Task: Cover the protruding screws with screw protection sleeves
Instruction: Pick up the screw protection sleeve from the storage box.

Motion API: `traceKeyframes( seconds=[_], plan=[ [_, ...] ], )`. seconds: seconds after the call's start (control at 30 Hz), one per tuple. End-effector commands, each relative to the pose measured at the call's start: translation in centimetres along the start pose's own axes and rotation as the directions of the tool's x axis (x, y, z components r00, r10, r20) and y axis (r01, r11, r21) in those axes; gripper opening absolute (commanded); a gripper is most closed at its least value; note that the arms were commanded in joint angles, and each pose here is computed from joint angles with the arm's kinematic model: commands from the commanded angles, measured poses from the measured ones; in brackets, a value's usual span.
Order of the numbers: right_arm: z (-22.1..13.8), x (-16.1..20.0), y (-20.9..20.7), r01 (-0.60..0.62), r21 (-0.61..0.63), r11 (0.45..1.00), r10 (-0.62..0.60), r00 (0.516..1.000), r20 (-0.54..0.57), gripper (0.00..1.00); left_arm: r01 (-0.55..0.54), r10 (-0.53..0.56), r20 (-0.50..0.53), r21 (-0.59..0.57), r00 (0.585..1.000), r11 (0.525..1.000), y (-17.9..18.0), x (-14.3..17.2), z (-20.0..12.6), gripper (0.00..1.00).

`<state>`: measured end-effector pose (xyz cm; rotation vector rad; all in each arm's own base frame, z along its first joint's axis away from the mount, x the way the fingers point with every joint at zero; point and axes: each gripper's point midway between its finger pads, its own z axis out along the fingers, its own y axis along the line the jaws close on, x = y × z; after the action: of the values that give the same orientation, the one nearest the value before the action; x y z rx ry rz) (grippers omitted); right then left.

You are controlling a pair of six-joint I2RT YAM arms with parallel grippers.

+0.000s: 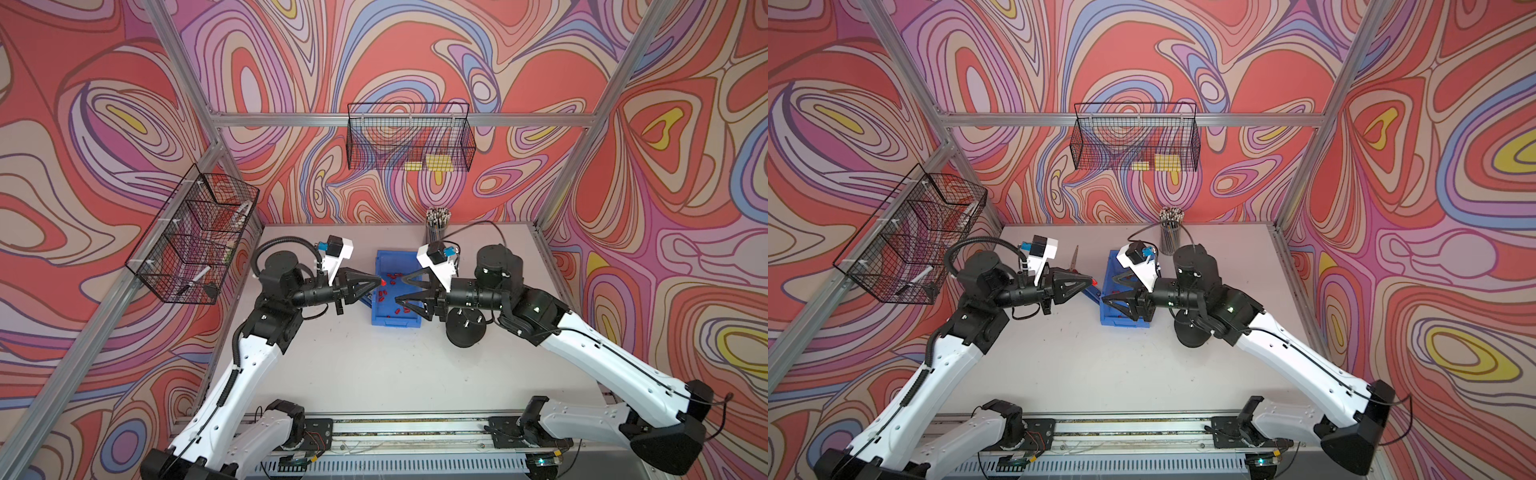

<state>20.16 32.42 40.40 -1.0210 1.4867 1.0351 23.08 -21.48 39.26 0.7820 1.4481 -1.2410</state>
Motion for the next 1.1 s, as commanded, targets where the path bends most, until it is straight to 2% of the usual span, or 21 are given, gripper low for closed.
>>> traceKeyframes(
  seconds=[0.0,0.1,0.23,0.57,0.8,1.07],
  plan=[
    [-1.1,-5.3,0.1,0.057,0.03,0.998,-0.062,0.968,0.245,0.53,-0.099,0.096,0.433,-0.015,0.896,0.995,-2.7,-9.9,-2.3,0.0],
    [-1.4,-8.7,0.7,0.084,-0.003,0.996,-0.076,0.912,0.404,0.45,-0.114,0.061,0.531,0.068,0.845,0.991,-4.2,-12.9,-2.7,0.0],
    [-0.5,-11.2,0.4,0.104,-0.025,0.994,-0.078,0.861,0.502,0.38,-0.158,0.025,0.59,0.175,0.807,0.972,-6.4,-15.0,-2.9,0.0],
    [0.7,-14.7,-0.1,0.127,-0.08,0.989,-0.045,0.758,0.651,0.31,-0.232,0.038,0.602,0.248,0.798,0.94,-9.4,-15.4,-2.1,0.0],
    [-0.2,-15.1,1.2,0.165,-0.132,0.977,-0.028,0.721,0.692,0.3,-0.219,0.032,0.615,0.231,0.788,0.948,-8.9,-15.3,-2.1,0.0],
    [0.3,-15.2,1.7,0.164,-0.16,0.973,-0.011,0.732,0.682,0.29,-0.202,0.015,0.613,0.238,0.79,0.95,-8.6,-15.2,-1.7,0.0]
  ],
)
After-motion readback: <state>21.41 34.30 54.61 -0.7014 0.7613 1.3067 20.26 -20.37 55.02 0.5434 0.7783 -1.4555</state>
